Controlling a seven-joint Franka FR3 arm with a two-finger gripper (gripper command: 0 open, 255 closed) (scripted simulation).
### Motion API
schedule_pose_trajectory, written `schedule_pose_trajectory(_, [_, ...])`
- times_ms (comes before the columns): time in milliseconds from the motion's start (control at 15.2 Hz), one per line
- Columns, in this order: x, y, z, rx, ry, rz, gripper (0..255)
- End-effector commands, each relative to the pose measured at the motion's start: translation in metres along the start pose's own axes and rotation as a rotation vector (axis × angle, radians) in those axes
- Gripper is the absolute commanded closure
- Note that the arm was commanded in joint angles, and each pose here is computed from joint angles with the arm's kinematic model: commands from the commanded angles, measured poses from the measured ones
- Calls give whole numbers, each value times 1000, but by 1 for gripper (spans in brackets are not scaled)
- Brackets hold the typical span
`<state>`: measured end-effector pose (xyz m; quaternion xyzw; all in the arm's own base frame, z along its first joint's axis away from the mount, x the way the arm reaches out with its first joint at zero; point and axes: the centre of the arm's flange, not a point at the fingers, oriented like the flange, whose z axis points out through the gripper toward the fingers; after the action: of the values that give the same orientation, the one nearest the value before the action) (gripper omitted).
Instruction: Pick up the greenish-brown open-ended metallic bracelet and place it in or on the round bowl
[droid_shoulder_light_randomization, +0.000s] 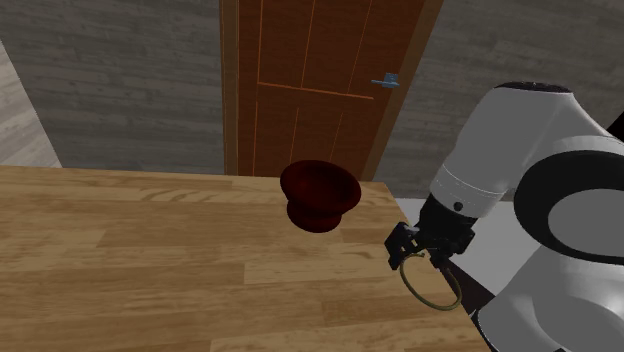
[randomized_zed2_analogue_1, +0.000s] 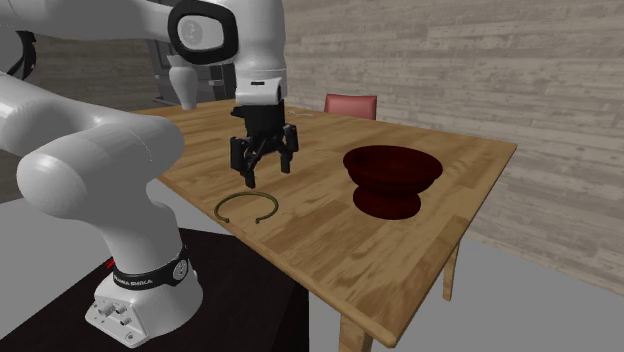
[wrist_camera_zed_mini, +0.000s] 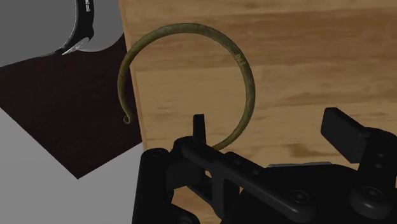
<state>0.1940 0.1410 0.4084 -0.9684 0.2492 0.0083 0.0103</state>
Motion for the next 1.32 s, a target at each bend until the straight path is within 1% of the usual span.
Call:
schedule_pose_trajectory(0, [-3,0,13,0,1,5,0])
schedule_pose_trajectory(330, [-3,0,37,0,1,5,0])
schedule_pose_trajectory(792, [-3,0,37,0,1,5,0])
schedule_pose_trajectory(858, [-3,0,37,0,1,5,255])
schedule_pose_trajectory(1254, [-2,0,37,0,1,5,255])
